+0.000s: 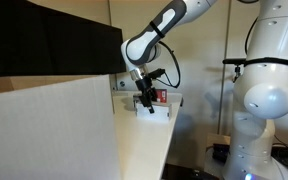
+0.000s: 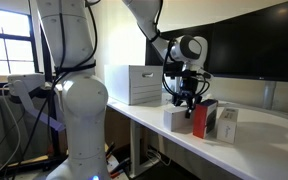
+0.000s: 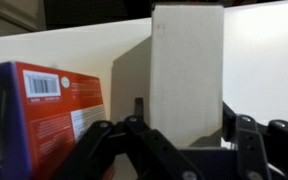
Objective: Remove the boxes from the storage box
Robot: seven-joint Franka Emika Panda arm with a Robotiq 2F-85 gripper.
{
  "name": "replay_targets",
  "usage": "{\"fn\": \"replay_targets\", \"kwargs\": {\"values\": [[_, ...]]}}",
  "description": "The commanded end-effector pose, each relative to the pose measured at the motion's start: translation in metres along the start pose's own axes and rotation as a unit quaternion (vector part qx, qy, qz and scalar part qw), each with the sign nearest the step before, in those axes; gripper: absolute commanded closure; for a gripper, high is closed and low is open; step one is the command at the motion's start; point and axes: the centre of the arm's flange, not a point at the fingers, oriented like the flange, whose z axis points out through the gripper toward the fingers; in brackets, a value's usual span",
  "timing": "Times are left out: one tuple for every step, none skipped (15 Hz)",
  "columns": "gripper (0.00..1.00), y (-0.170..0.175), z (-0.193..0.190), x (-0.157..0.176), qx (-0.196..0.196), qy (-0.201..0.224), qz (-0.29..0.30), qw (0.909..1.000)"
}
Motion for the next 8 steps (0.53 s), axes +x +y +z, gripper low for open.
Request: {"fn": "replay_targets", "kwargs": {"values": [[0.02, 0.01, 0.005, 0.005, -0.008, -0.01, 0.013, 0.9998], [0.01, 0.01, 0.006, 0.005, -0.007, -0.012, 0.013, 0.9998], [0.0, 0.011, 0.007, 0.005, -0.006, -0.014, 0.013, 0.9998], [0.0, 0.011, 0.007, 0.005, -0.006, -0.014, 0.013, 0.9998], [0.0, 0.011, 0.006, 0.005, -0.005, -0.015, 0.012, 0.9998], [0.0, 0.011, 0.003, 0.005, -0.006, -0.014, 0.011, 0.9998], [0.0, 0.01, -0.001, 0.005, -0.006, -0.011, 0.009, 0.9999], [0.0, 0.009, -0.006, 0.004, -0.007, -0.007, 0.006, 0.9999]]}}
